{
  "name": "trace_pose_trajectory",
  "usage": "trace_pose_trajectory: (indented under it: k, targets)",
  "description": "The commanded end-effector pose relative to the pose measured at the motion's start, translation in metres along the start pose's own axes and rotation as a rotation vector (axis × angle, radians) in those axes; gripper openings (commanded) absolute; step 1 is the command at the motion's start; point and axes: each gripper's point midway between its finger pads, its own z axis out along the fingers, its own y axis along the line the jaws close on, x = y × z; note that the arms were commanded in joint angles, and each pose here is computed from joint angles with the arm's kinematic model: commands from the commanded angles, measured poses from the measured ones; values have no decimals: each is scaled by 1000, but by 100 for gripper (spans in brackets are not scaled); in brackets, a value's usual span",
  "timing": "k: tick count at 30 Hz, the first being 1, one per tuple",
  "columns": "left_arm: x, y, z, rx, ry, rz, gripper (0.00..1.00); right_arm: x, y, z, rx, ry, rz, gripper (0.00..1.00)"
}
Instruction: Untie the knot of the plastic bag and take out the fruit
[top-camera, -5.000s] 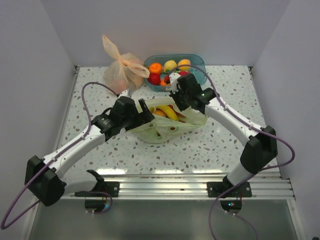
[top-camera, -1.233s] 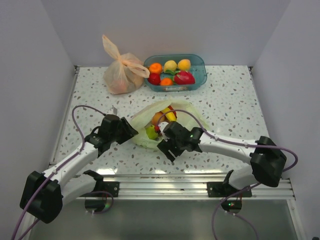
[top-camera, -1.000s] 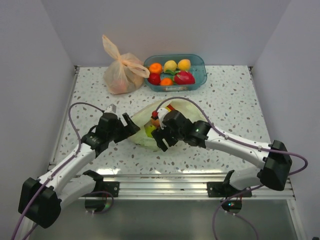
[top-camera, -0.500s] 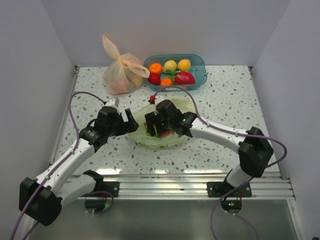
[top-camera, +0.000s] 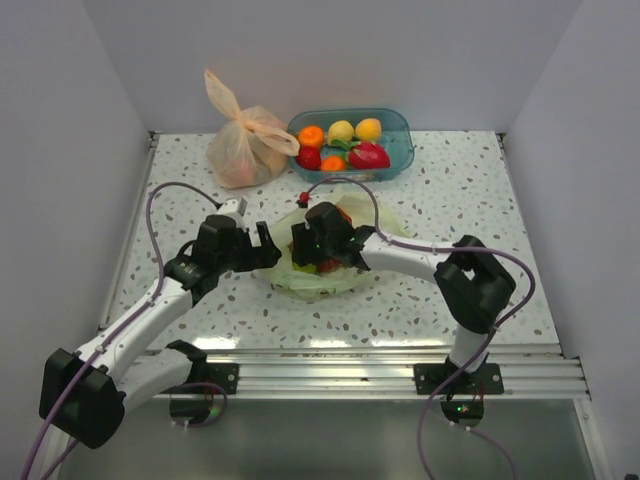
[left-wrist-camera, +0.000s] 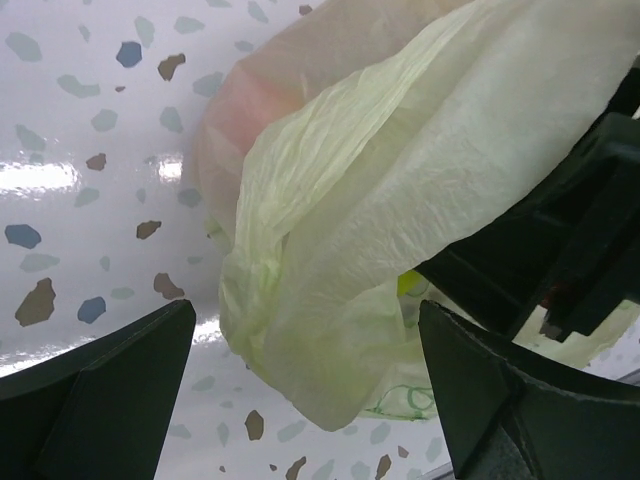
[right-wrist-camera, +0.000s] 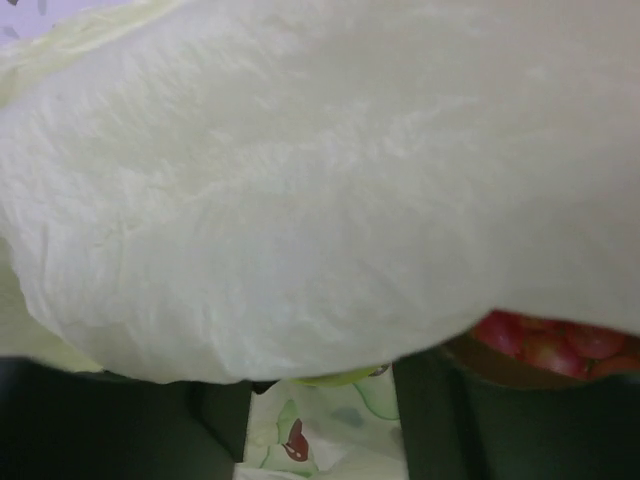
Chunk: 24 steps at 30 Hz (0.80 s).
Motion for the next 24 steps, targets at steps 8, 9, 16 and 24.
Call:
trace_pose_trajectory:
  k: [8, 9, 16, 24]
  targets:
    - [-4, -8, 7, 53, -21, 32, 100, -23, 5, -61, -25, -77, -73, 2]
    - [-8, -9, 6, 53, -31, 41, 100, -32, 7, -74, -30, -103, -81, 0]
    - [-48, -19, -16, 53, -156, 86, 100, -76, 6, -135, -10, -217, -154, 0]
    - [-76, 11, -49, -88, -356, 160, 100, -193, -55, -184, 149, -441, -105, 0]
